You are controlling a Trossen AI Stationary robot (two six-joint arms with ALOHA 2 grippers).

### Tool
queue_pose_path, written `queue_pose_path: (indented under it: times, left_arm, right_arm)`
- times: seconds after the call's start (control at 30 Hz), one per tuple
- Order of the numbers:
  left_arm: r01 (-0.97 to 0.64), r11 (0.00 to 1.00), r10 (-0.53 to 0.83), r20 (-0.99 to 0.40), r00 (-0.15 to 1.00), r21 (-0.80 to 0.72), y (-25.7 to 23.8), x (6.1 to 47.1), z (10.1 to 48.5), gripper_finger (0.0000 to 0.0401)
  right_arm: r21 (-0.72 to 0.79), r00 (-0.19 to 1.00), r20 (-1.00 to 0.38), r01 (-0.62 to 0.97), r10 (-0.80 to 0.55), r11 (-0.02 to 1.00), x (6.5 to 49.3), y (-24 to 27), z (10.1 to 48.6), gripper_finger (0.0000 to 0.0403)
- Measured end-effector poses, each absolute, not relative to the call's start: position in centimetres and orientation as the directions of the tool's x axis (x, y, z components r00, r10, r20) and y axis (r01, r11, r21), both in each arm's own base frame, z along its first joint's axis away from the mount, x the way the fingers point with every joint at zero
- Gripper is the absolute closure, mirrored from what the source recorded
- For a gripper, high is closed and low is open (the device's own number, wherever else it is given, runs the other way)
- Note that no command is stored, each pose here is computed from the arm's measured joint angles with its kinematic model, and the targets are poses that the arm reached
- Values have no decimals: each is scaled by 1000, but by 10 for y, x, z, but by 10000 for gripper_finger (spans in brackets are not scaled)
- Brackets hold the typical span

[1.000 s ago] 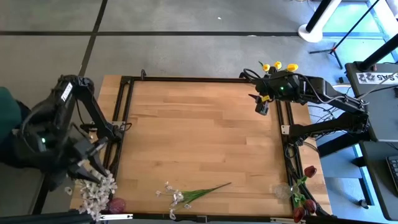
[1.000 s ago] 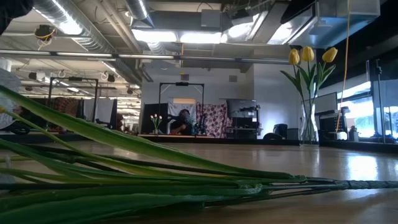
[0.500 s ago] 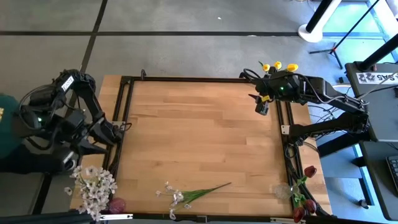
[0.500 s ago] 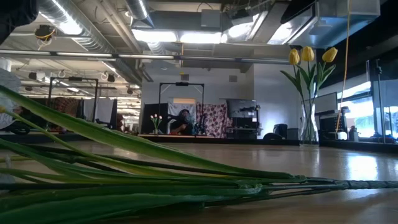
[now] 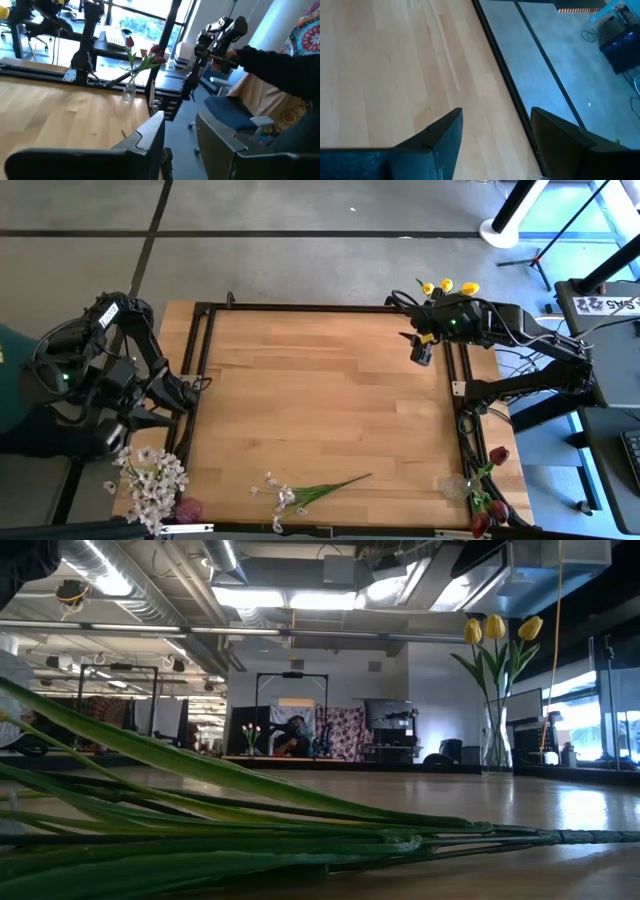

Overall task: Sort flowers into vase by color
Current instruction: Put the white flowers into the pink crystal vase

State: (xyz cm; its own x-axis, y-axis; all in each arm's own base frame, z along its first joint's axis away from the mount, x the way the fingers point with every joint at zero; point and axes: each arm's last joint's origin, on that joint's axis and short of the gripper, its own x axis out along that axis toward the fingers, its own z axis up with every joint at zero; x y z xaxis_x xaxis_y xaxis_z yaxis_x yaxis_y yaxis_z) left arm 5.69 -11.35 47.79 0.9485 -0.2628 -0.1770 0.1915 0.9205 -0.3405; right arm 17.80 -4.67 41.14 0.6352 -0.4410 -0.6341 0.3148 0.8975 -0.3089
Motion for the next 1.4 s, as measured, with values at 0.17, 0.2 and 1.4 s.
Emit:
queue_pose_path:
  times: [0.17, 0.2, 1.4]
  left_arm:
    - [196, 922, -266, -178, 948, -335, -114, 57, 478, 293]
    - [200, 926, -266, -178, 948, -319, -114, 57, 478, 293]
    - [203, 934, -261, -174, 949, -295, -113, 57, 478, 293]
  right_arm:
    - [-307, 642, -625, 320, -443, 896, 179, -47, 412, 168]
    - [-299, 642, -626, 326, -443, 897, 179, -47, 412, 168]
    - [-272, 649, -625, 341, -435, 900, 179, -47, 412, 168]
